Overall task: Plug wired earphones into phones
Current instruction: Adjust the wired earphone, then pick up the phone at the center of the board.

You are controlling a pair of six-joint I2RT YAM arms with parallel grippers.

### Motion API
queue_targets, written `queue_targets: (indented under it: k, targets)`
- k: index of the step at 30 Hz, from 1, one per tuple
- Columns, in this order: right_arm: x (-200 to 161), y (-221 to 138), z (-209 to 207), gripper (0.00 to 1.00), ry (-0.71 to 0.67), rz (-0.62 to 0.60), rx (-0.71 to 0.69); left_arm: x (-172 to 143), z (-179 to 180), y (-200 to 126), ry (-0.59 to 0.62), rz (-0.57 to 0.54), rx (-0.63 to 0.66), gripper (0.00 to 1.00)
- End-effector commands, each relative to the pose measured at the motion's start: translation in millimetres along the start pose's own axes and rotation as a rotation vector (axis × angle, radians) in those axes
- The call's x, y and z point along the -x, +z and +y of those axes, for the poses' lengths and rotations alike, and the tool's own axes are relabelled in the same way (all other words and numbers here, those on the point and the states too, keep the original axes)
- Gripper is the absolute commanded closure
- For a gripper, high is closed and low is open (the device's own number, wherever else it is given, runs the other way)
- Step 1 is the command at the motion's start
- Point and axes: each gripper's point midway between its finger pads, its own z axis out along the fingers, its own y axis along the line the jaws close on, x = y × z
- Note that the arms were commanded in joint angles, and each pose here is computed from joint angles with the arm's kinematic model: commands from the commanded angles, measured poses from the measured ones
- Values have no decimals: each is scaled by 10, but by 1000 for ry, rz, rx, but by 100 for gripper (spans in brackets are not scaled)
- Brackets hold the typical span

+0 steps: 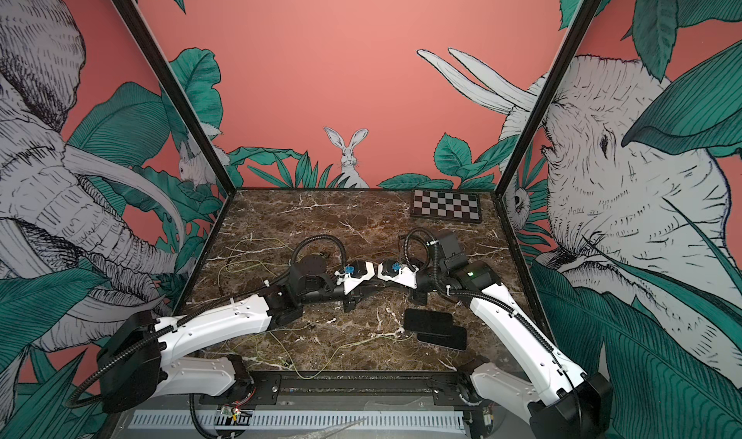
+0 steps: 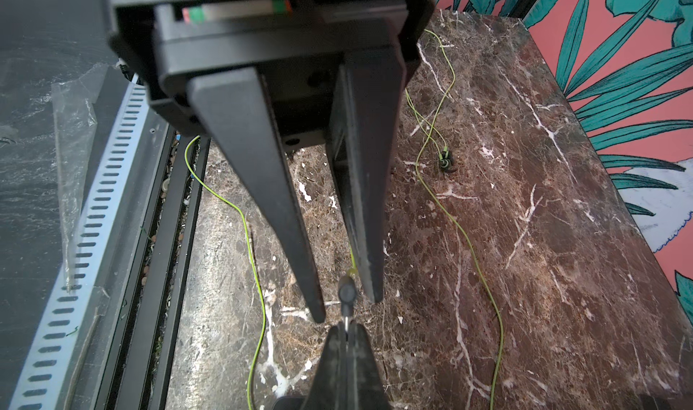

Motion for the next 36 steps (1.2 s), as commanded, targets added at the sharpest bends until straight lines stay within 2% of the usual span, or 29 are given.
queue_targets:
  k: [1,19,23,25,26,33,36]
  targets:
    - [70,-20,46,100,-31,-32,9,126,-17,-6,18,-26,-11,82]
    - [96,-28,32,100,-28,-48,-8,96,-30,10,-1,-12,-22,100]
    - [-66,-46,-10,53,-30,42,-51,23,58,-9,-24,9,38,100]
    - [-245,-59,8,41,-25,131,-58,-89,148,-32,-60,44,101,100]
    - [-365,-60,50,36,-22,187,-43,-140,178,-47,-73,53,126,100]
    - [-1249,-26,526,21,64,566,181,-579,401,-144,-262,108,306,100]
    - [-1523,14,571,13,57,681,181,-697,457,-177,-341,94,346,100]
